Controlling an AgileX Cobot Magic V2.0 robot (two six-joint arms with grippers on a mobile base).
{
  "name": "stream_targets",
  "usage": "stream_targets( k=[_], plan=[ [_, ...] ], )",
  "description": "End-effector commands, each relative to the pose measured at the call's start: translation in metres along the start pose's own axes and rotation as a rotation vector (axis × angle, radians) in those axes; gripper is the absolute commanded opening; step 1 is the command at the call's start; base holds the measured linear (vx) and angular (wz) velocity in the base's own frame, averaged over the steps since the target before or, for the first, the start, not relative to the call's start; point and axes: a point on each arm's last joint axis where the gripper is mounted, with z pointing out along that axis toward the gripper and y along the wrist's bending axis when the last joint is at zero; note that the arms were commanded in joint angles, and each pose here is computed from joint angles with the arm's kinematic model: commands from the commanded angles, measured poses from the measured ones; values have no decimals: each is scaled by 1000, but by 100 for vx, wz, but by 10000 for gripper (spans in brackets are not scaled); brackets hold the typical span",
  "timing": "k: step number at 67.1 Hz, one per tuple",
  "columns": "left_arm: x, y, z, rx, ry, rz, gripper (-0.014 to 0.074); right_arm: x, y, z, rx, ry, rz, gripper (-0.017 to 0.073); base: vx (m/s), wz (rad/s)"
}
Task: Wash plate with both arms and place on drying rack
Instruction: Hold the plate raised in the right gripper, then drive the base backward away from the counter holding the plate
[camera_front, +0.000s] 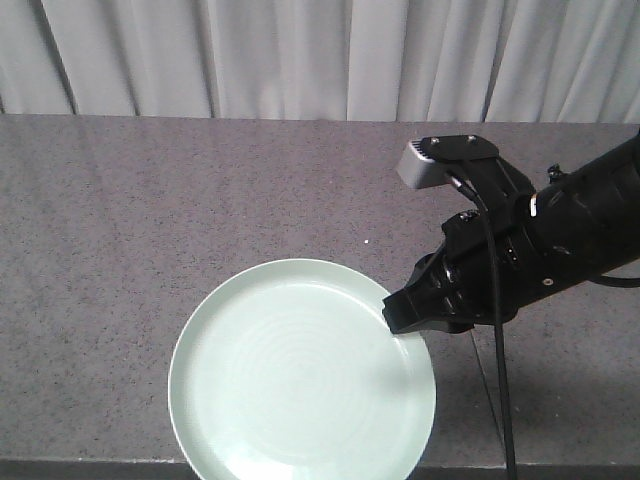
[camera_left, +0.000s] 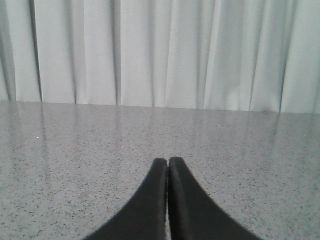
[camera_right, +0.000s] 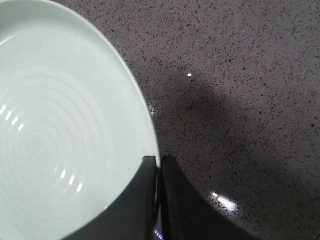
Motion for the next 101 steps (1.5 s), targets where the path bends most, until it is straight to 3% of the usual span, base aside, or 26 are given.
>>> stream_targets(
  k=[1,34,101],
  plan=[
    [-17,-1,-3,5,-115,-9,-6,-6,9,-15,-20,-88,-14,-1,-1,4],
    [-17,-1,-3,5,-115,-9,-6,-6,9,-15,-20,-88,-14,-1,-4,16],
    [-17,-1,-3,5,-115,-9,-6,-6,9,-15,-20,-88,-14,-1,-9,39]
  ],
)
